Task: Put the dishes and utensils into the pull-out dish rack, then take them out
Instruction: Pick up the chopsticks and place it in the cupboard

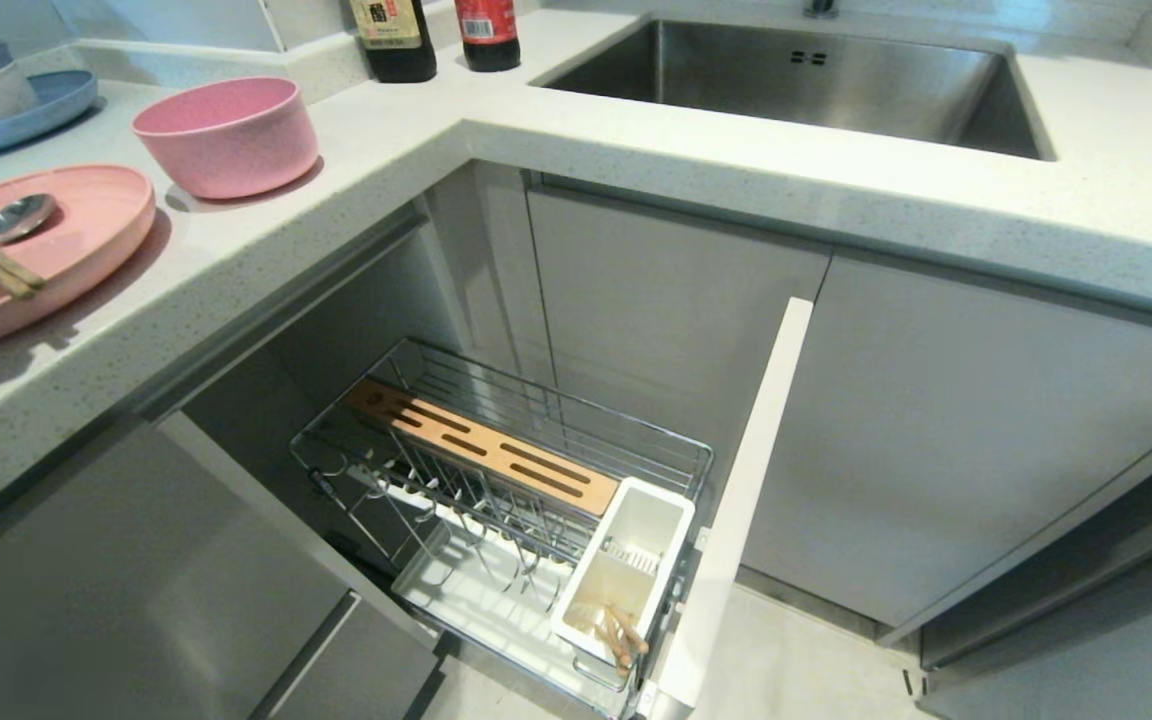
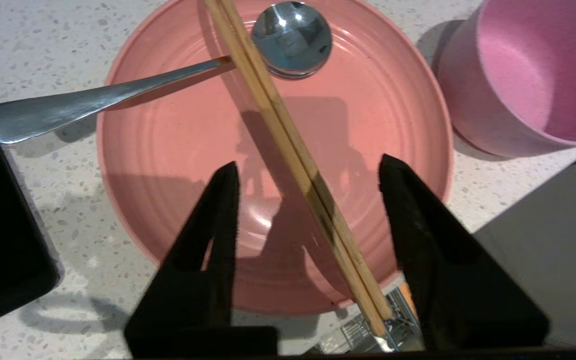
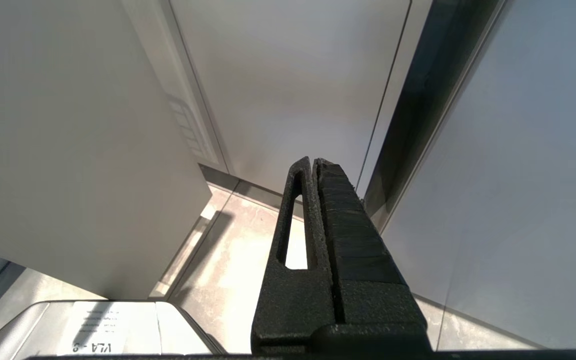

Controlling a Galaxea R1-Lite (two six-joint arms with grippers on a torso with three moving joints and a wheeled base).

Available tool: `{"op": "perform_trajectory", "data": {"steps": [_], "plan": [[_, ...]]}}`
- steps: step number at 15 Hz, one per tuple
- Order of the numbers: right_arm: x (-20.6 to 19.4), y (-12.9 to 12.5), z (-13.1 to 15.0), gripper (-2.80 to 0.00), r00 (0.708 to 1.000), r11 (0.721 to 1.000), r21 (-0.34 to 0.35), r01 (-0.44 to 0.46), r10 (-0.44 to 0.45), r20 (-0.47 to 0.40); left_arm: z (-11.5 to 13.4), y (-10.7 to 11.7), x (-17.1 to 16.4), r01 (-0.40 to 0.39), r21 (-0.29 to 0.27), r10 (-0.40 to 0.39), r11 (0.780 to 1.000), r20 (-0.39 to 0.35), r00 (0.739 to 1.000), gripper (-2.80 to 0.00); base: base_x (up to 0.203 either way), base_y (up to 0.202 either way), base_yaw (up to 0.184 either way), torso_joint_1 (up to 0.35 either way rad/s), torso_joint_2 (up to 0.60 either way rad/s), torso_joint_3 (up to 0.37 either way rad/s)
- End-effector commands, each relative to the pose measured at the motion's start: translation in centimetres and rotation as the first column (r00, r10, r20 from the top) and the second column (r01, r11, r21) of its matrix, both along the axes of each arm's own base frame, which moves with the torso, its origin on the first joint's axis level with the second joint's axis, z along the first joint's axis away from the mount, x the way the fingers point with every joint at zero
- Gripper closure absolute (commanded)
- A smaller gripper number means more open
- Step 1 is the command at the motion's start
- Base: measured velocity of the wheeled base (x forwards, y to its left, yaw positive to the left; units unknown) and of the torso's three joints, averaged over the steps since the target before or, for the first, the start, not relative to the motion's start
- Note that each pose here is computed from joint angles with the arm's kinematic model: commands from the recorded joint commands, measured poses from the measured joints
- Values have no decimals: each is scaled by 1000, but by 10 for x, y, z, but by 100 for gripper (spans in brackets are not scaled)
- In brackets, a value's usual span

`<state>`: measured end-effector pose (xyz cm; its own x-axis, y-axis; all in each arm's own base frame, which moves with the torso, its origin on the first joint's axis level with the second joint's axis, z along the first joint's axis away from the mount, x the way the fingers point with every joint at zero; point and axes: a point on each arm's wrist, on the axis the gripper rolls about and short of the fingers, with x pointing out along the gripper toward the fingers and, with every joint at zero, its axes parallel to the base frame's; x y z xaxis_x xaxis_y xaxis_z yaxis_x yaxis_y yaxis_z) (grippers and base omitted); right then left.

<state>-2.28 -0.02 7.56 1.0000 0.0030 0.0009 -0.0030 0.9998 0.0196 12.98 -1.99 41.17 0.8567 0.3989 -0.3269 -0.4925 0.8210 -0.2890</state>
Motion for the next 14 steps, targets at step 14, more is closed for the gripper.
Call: {"op": "perform_trajectory", "data": {"steps": [14], "plan": [[0, 0, 0, 0, 1000, 1000, 0, 0, 0, -2, -28, -13, 57, -67, -80, 56, 995, -130, 990, -280, 0, 0, 0, 0, 0, 0]]}}
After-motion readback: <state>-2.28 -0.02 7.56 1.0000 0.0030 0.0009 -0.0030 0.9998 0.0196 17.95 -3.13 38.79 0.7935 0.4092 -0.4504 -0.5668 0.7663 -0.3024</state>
